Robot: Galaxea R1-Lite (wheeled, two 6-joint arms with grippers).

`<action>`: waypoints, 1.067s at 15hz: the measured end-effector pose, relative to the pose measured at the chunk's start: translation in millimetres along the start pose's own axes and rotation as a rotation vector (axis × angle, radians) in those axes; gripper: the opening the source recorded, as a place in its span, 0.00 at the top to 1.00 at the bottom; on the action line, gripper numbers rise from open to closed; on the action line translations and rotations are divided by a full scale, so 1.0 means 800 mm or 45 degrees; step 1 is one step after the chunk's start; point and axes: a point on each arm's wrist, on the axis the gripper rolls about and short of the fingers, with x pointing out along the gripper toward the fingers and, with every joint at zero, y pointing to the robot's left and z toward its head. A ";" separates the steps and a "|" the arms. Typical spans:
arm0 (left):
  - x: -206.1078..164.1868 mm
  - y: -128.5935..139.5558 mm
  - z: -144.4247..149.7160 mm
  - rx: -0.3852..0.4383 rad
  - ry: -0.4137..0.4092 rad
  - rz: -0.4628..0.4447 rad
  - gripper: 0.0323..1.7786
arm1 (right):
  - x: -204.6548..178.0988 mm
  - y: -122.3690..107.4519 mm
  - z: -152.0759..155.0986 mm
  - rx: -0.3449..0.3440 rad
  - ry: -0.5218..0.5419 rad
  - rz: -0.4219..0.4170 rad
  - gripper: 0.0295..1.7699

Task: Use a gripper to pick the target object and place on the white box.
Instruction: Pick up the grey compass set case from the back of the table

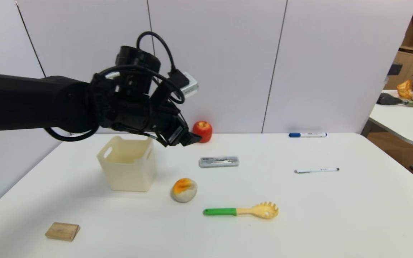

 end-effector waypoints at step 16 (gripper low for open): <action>0.181 -0.040 -0.019 -0.057 -0.064 -0.322 0.05 | 0.000 0.000 0.000 0.001 -0.001 0.000 0.04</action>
